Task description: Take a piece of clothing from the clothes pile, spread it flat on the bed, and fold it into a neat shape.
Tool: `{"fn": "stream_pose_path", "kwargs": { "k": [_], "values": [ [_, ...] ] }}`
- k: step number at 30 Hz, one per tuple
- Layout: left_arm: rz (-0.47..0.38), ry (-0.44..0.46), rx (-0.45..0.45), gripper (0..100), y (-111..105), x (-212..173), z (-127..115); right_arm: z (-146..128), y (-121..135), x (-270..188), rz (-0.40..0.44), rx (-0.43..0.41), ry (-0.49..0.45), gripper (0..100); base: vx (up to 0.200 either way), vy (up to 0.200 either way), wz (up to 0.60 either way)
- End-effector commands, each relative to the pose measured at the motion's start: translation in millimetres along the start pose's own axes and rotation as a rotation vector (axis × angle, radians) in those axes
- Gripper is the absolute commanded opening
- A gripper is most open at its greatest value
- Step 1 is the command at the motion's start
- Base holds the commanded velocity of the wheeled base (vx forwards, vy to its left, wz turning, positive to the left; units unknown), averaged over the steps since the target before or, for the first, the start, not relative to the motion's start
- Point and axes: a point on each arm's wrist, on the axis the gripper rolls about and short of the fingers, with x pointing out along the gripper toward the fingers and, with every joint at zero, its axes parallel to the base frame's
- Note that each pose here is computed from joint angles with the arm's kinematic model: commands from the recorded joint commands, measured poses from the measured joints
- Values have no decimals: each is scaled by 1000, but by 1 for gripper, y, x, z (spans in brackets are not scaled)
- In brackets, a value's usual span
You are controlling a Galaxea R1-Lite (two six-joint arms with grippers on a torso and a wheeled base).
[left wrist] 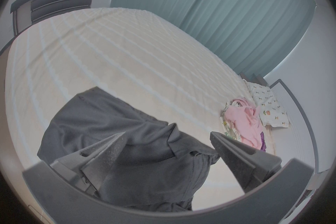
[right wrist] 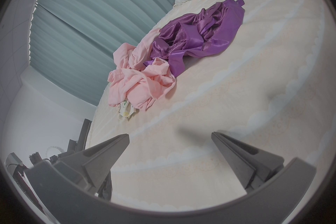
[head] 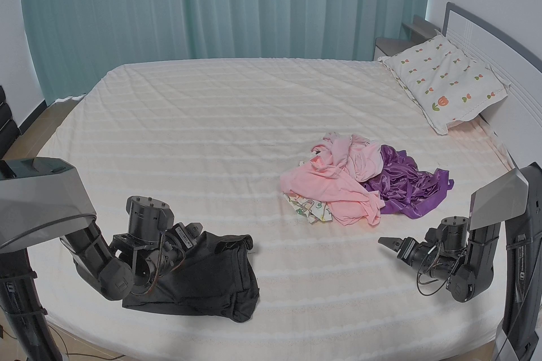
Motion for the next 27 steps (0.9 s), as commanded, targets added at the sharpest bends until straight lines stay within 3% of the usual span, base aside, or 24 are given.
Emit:
{"fn": "stream_pose_path", "kwargs": {
  "k": [1, 5, 20, 27],
  "values": [
    [49, 38, 6, 100, 12, 7, -11, -1, 2, 0, 10, -6, -1, 100, -200, 200, 0],
    [82, 63, 14, 100, 20, 16, -18, -2, 4, 0, 14, -10, 0, 100, -50, 200, 0],
    [84, 52, 7, 100, 22, 18, -16, -6, 9, 1, 25, -19, 13, 100, 0, 0, 0],
    [99, 57, 4, 100, 26, 18, -17, -5, 10, 0, 28, -20, 10, 100, 0, 200, 0]
  ]
}}
